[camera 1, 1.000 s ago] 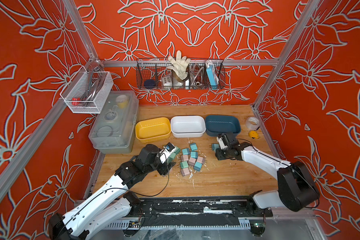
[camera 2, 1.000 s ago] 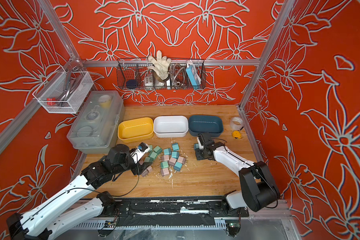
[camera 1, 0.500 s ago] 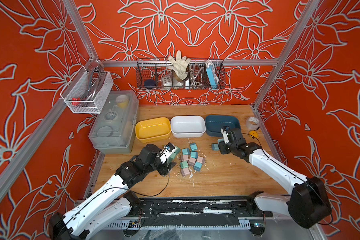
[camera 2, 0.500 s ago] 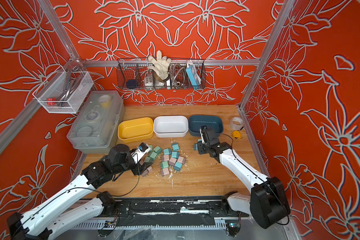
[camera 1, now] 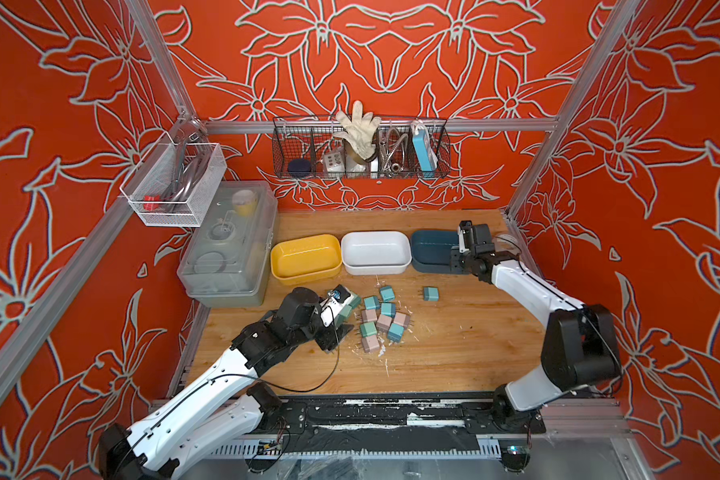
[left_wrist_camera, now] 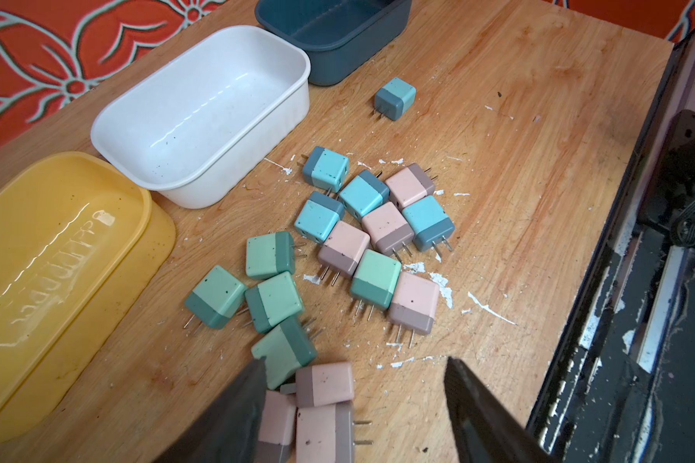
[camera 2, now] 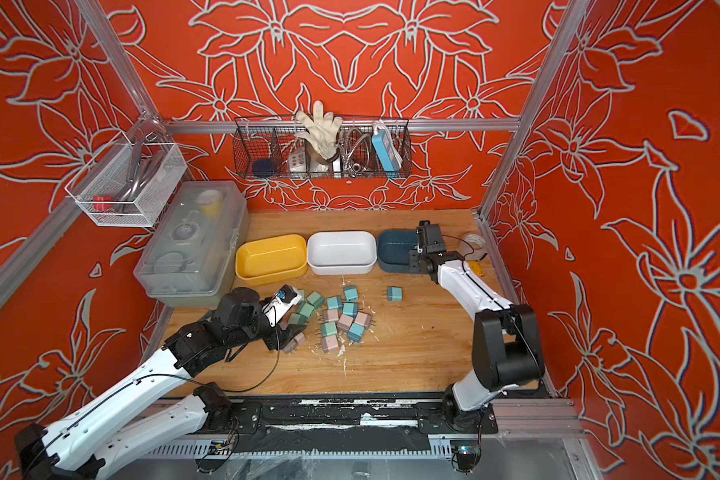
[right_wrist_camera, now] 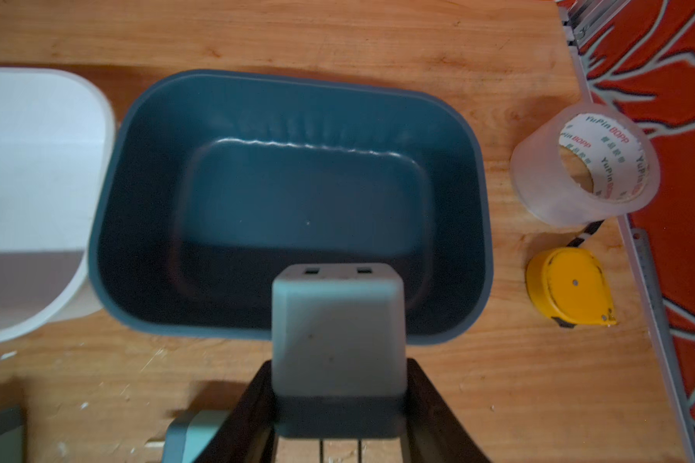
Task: Place the plugs by color into the storage box
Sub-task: Place the plug in the storage box.
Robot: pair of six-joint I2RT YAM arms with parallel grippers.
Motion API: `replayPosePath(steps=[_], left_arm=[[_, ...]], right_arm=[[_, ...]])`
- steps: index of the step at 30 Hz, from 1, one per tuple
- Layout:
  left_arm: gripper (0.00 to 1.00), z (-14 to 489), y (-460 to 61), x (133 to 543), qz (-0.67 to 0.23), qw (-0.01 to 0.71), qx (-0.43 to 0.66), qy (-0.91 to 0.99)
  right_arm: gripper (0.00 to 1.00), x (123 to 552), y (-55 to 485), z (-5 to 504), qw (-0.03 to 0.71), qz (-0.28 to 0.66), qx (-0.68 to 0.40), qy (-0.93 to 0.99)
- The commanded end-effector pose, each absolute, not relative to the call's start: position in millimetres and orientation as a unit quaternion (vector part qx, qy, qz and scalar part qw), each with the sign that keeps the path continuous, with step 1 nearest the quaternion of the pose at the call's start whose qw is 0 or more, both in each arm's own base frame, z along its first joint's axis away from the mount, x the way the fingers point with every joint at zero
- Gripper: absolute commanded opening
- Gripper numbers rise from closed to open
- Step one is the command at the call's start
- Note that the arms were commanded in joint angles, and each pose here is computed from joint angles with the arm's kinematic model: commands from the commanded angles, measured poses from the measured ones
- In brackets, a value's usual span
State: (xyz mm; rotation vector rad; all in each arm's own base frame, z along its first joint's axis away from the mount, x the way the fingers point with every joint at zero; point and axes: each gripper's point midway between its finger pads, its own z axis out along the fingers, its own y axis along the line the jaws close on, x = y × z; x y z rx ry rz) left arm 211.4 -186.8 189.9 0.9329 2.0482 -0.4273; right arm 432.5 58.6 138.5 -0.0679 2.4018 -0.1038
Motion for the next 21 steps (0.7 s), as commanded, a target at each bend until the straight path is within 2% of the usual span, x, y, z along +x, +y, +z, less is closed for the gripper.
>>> replayPosePath(steps=[1,21], left_arm=[[0.71,193,-195,208,-0.195,0.414,0.375,0.806],[0.69,165,-201,213,-0.19,0.354,0.378,0.834]], right_arm=[[0.0,459,46,151,0.388,-0.07,-0.028,0.919],[0.0,483,28,129,0.372,-0.046,-0.038,0.926]])
